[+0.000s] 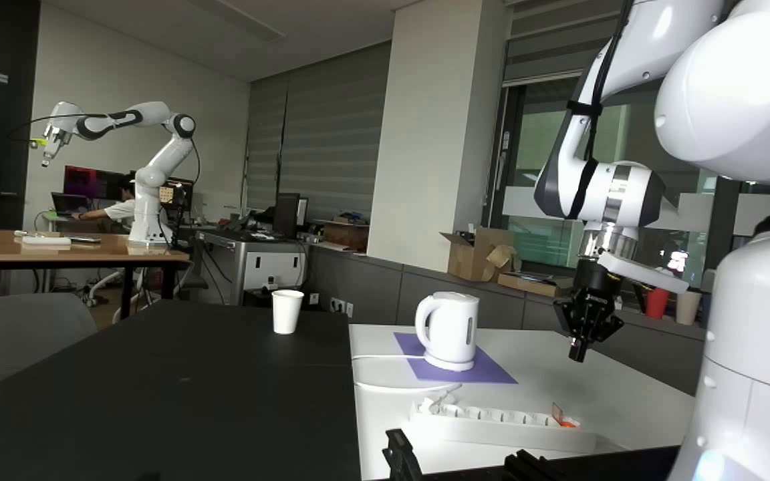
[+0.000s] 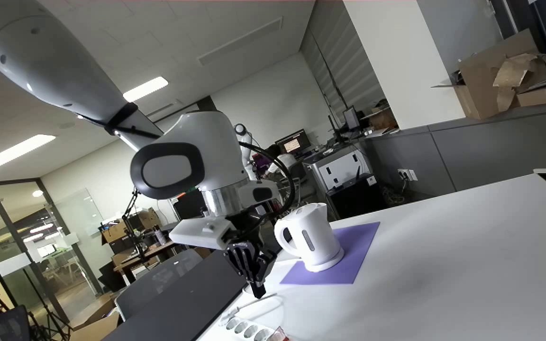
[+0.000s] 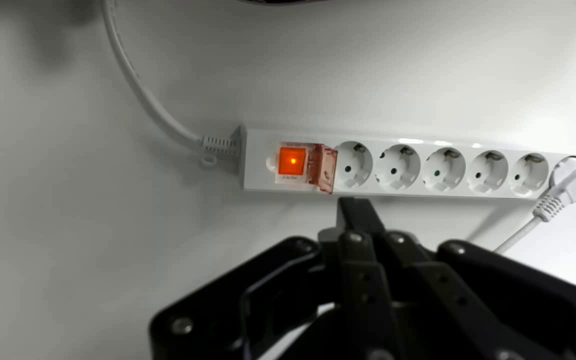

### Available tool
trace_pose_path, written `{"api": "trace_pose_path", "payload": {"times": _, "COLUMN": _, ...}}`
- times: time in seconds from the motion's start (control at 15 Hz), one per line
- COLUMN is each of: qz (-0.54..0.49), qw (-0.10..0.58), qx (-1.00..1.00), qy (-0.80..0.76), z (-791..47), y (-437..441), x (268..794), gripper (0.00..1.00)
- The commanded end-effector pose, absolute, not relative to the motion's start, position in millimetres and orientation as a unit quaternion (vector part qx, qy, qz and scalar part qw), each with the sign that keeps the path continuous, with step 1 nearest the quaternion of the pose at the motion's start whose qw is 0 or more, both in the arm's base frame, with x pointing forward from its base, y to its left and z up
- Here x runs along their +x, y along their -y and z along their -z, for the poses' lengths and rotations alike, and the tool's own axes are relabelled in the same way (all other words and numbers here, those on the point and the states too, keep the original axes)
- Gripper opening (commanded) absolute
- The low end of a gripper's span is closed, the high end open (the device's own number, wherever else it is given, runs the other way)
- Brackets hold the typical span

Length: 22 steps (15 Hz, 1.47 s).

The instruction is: Push the switch on the extension cord

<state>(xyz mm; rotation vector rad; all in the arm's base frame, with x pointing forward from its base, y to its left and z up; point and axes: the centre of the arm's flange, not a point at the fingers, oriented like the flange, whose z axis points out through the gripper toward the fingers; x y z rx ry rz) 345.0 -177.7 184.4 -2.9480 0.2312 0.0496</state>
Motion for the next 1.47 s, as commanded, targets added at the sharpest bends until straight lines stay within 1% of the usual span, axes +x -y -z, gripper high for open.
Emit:
{"api": "trace_pose_path", "payload": {"times": 0.0, "qz": -0.019, "qw": 0.091, "qx": -0.993, "qy": -0.078, "z": -181.9, "y": 177.9, "x": 344.7, "gripper": 0.01}}
{"api": "trace_pose_path", "payload": {"times": 0.73, "qz": -0.021, "qw": 0.089, "qx": -0.993, "qy": -0.074, "z": -181.0, "y": 179.1, "x": 346.6, "gripper": 0.0}}
{"api": "trace_pose_path", "payload": {"times": 1.4, "qz": -0.02, "qw": 0.072, "qx": -0.991, "qy": -0.113, "z": -146.7, "y": 190.5, "x": 347.2, "gripper": 0.0}}
